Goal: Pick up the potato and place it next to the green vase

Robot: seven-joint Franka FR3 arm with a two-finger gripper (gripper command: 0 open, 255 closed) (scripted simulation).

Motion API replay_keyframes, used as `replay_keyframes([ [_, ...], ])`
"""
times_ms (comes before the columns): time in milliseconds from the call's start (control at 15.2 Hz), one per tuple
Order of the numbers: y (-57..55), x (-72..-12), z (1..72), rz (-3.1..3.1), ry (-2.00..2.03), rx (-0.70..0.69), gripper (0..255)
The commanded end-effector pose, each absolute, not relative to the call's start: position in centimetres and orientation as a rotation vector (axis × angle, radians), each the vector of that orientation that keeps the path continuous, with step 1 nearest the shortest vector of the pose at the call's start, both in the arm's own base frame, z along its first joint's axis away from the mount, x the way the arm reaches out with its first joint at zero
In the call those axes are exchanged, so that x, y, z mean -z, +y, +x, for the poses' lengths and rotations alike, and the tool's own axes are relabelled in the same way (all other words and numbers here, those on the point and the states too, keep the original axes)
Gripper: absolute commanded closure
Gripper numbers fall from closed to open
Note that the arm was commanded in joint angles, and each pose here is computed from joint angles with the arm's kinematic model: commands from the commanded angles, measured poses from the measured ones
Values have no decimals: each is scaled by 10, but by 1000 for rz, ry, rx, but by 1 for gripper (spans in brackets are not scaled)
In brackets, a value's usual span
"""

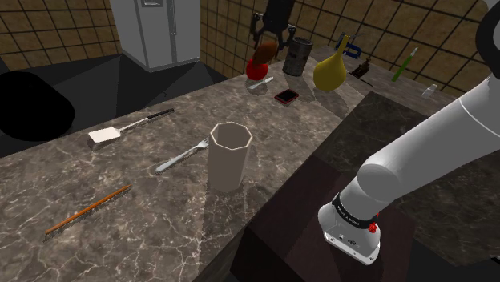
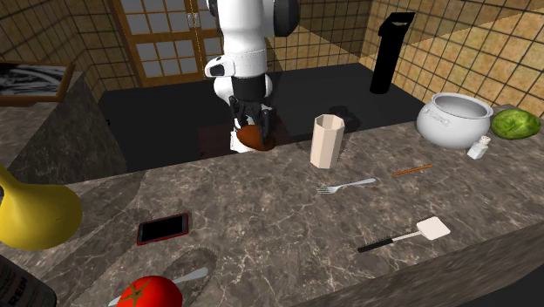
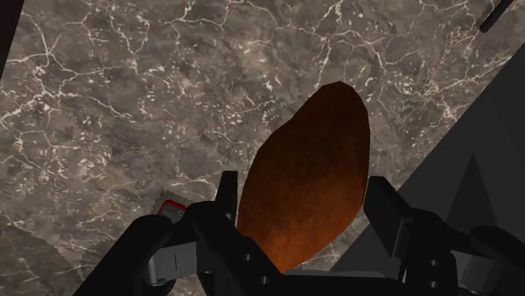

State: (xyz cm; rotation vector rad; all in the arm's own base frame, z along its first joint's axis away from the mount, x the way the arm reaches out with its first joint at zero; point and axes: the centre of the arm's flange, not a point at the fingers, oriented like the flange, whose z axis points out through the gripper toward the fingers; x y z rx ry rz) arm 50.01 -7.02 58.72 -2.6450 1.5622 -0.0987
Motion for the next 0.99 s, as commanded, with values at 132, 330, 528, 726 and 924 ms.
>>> replay_keyframes([
  [132, -69, -609, 500, -2645, 1562, 98, 255],
  [330, -69, -624, 500, -2645, 1562, 98, 255],
  [528, -69, -640, 500, -2645, 1562, 98, 255],
  [726, -69, -656, 500, -2645, 1562, 98, 255],
  [924, -69, -672, 500, -2645, 1562, 98, 255],
])
